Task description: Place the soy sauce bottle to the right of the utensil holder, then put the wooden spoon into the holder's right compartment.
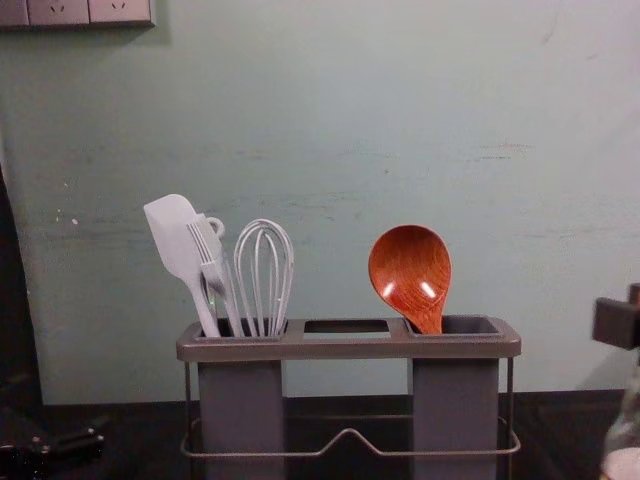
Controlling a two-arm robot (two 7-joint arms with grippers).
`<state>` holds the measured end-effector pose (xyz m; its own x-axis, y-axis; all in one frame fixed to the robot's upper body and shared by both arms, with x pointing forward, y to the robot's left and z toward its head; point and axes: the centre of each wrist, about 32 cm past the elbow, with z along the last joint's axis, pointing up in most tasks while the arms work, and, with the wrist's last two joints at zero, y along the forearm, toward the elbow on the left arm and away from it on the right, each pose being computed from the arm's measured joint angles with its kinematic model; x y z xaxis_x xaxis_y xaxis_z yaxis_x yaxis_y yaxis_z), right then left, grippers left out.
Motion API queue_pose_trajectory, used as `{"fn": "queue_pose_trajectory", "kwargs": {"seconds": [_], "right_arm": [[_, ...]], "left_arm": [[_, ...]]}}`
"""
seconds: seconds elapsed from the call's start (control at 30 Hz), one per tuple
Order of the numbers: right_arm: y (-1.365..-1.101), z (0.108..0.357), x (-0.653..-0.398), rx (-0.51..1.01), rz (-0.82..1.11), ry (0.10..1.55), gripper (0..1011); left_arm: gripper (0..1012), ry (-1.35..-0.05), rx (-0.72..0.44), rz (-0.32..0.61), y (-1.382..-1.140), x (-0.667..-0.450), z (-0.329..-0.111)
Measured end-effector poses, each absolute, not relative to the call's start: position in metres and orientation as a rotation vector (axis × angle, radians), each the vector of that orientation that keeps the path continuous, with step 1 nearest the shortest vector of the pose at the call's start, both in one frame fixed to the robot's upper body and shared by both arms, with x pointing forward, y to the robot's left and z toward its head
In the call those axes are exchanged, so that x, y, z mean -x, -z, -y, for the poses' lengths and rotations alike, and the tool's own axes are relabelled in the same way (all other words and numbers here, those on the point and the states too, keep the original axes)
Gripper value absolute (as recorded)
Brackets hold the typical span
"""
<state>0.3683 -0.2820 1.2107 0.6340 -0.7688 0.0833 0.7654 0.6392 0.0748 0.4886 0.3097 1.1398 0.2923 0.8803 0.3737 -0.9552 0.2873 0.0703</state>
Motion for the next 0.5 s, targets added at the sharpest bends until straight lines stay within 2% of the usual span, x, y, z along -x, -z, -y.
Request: {"fn": "queue_pose_trajectory", "kwargs": {"seconds": [0.17,0.5], "right_arm": [[-1.21,0.296,-0.373,-0.024,0.107,0.907,380],[-1.207,0.316,-0.404,0.01,0.104,0.951,380]], "left_arm": [[1000,-1.248,-0.304,0.285,-1.14,-0.489,-0.31],[1000,-1.248,-0.304,0.285,-1.14,-0.489,-0.31]]}}
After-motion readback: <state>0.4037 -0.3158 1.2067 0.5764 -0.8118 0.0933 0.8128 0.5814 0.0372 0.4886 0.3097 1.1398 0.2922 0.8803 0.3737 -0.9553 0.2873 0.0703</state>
